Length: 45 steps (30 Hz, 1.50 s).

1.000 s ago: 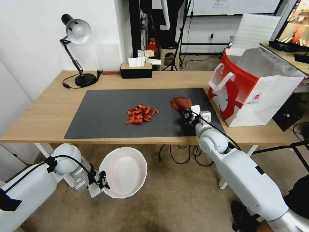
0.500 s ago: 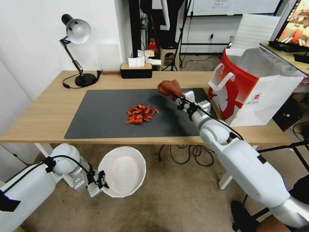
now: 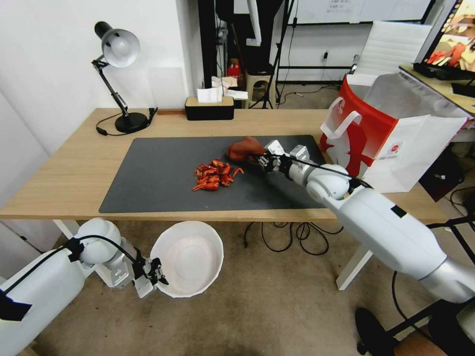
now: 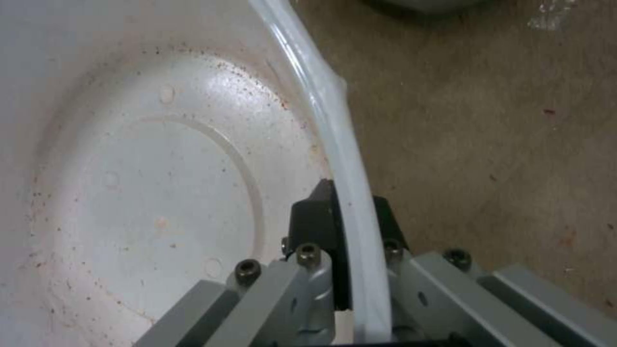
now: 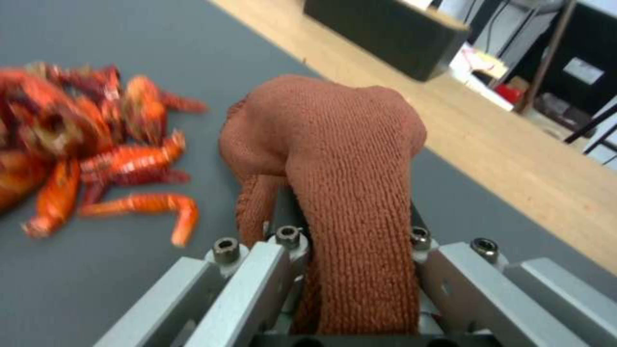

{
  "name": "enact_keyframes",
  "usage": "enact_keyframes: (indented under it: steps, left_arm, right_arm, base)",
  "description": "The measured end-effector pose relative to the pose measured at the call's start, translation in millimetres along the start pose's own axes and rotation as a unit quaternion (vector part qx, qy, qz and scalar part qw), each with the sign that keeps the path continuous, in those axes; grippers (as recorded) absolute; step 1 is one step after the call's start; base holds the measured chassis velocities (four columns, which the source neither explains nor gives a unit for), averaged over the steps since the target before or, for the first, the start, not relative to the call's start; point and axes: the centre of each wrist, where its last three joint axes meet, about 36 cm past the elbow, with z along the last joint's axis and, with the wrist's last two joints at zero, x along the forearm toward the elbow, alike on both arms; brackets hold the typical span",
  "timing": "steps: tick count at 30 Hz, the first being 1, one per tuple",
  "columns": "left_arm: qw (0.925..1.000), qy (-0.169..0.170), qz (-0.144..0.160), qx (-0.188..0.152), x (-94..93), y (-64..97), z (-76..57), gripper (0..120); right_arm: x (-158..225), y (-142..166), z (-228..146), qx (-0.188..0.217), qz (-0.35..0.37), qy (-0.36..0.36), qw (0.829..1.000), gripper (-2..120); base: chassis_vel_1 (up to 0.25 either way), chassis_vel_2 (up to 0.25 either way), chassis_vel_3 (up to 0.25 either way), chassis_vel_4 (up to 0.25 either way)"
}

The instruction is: Sweep shrimp from table into container with towel, then put container into takeout bag.

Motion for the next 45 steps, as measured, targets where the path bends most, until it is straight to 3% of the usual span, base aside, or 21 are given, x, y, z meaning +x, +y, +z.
enact_keyframes:
  steps: [9,13,20,28,34,45]
  left_arm:
    - [0.9999,-0.005,-0.008,0.004,-2.1,0.8,1.1,0]
    - [0.9998,-0.002,-0.003,0.017,-3.8,-3.8,4.9,0]
    - [0.9999,0.002,0.013,0.010,-2.8,-2.2,5.1,0]
    - [0.9995,-0.002,0.031,-0.009,-8.2,13.0,4.2,0]
    - [0.9988,-0.004,0.041,-0.026,-11.4,34.1,9.4,0]
    - [0.9981,-0.003,0.053,-0.031,2.5,53.3,19.0,0]
  right_arm:
    - [-3,0,12,0.004,-0.012,0.021,1.000,9]
    - [-12,17,15,0.006,-0.029,0.029,0.999,9]
    - [-13,29,14,0.007,-0.037,0.030,0.999,9]
    - [-7,39,14,0.012,-0.044,0.031,0.998,9]
    - [1,49,16,0.014,-0.053,0.031,0.998,9]
    - [17,61,24,0.011,-0.063,0.027,0.998,9]
  base:
    - [0.000,0.000,0.000,0.000]
    - [0.000,0.000,0.000,0.000]
    - [0.000,0.000,0.000,0.000]
    - [0.000,0.000,0.000,0.000]
    - [0.000,0.000,0.000,0.000]
    - [0.000,0.000,0.000,0.000]
